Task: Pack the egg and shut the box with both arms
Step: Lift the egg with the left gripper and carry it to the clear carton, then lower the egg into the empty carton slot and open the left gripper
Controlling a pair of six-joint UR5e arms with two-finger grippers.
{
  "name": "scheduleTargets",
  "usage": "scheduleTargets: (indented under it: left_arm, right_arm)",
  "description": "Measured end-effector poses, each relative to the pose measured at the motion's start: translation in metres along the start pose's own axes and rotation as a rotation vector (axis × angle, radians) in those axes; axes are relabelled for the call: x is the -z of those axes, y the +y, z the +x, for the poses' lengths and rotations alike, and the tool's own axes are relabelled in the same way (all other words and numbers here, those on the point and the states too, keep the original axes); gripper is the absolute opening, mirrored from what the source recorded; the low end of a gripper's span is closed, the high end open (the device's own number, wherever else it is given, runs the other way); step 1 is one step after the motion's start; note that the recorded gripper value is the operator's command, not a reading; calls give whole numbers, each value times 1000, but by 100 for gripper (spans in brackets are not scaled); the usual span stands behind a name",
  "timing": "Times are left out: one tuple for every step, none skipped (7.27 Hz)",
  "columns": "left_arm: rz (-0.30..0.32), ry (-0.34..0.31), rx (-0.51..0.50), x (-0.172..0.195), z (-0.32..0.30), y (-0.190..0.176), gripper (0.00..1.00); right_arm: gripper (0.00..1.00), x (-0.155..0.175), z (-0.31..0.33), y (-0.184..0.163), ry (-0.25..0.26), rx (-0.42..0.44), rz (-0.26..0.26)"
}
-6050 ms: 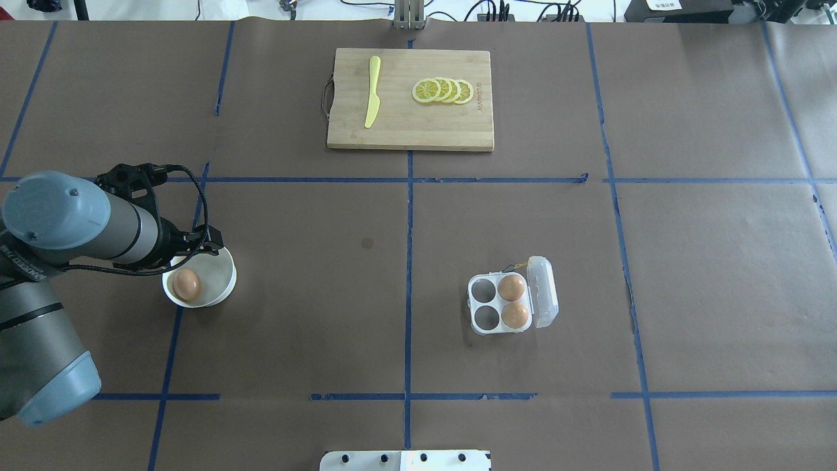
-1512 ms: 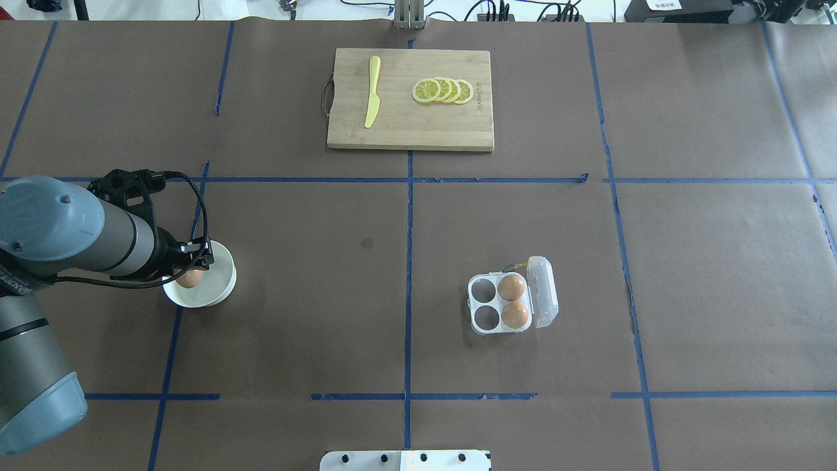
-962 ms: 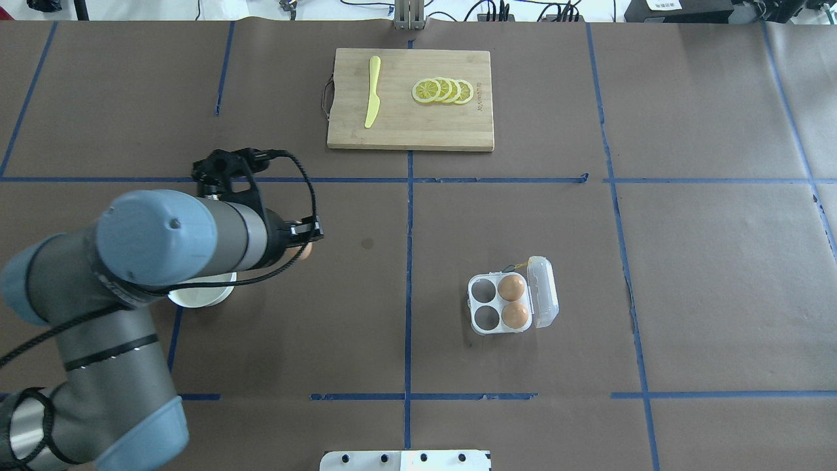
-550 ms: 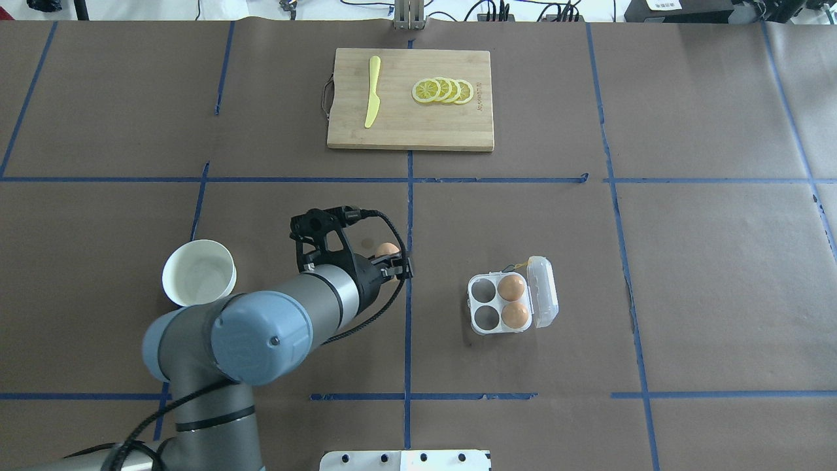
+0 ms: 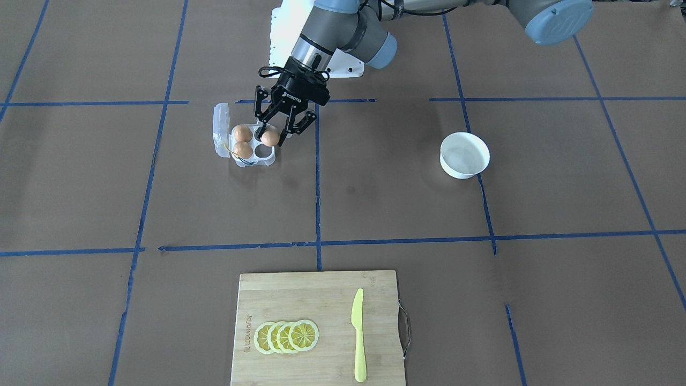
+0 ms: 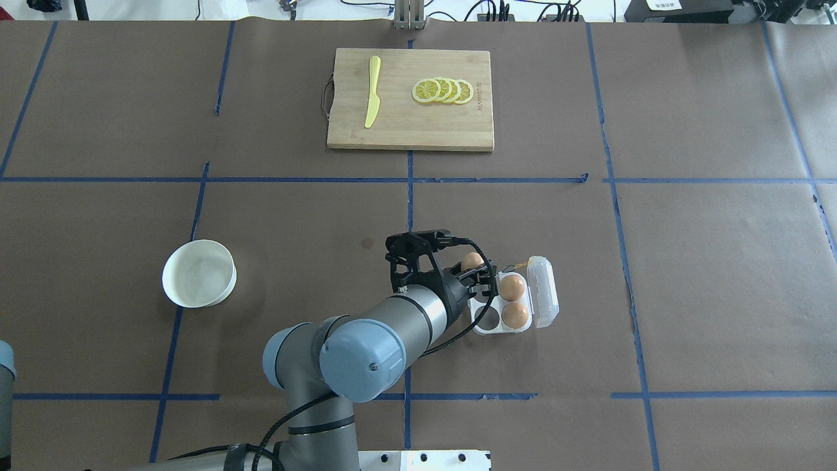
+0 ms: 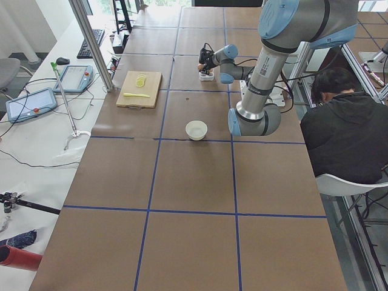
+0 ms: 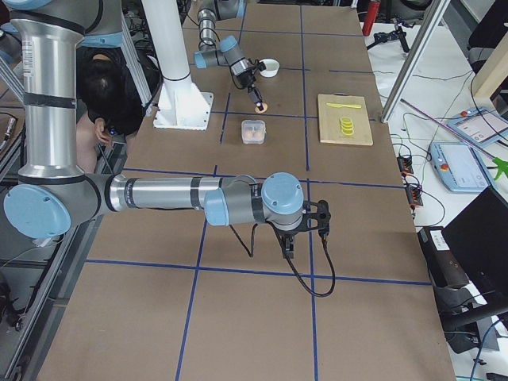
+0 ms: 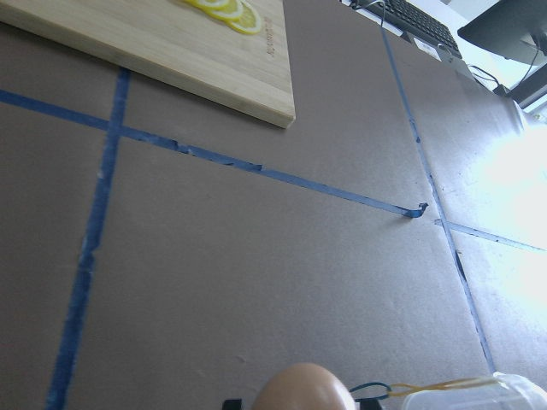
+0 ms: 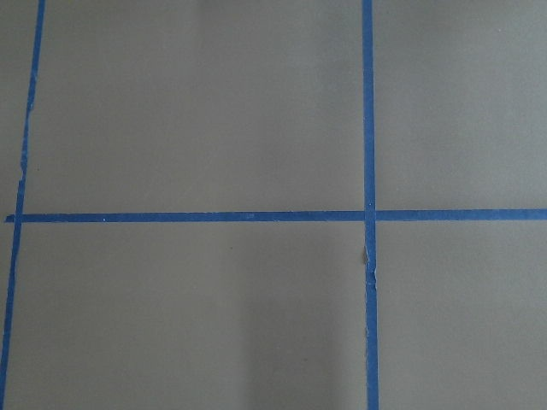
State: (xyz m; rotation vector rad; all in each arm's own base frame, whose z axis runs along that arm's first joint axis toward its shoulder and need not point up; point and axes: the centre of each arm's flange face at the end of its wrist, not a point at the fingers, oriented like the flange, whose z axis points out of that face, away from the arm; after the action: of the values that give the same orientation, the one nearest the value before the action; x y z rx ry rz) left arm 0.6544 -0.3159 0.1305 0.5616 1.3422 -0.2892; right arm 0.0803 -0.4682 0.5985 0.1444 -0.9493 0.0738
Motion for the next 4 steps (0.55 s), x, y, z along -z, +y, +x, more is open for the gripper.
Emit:
scheduleTargets:
  left_arm:
    - [-3,-6,-9,-8,3,4,0]
    - [-7,-13,-17,-14,3,9,0]
    - [-10,-21,-24,-19,2,14,0]
    - [-12,-27,-29,-24,4,21,0]
  right_arm:
    - [100,0,0,0,0,-2,-1]
    - [100,0,0,0,0,-2,-1]
    - [100,0,1,0,0,-3,-2]
    - [100,-1,1,0,1,-4,-2]
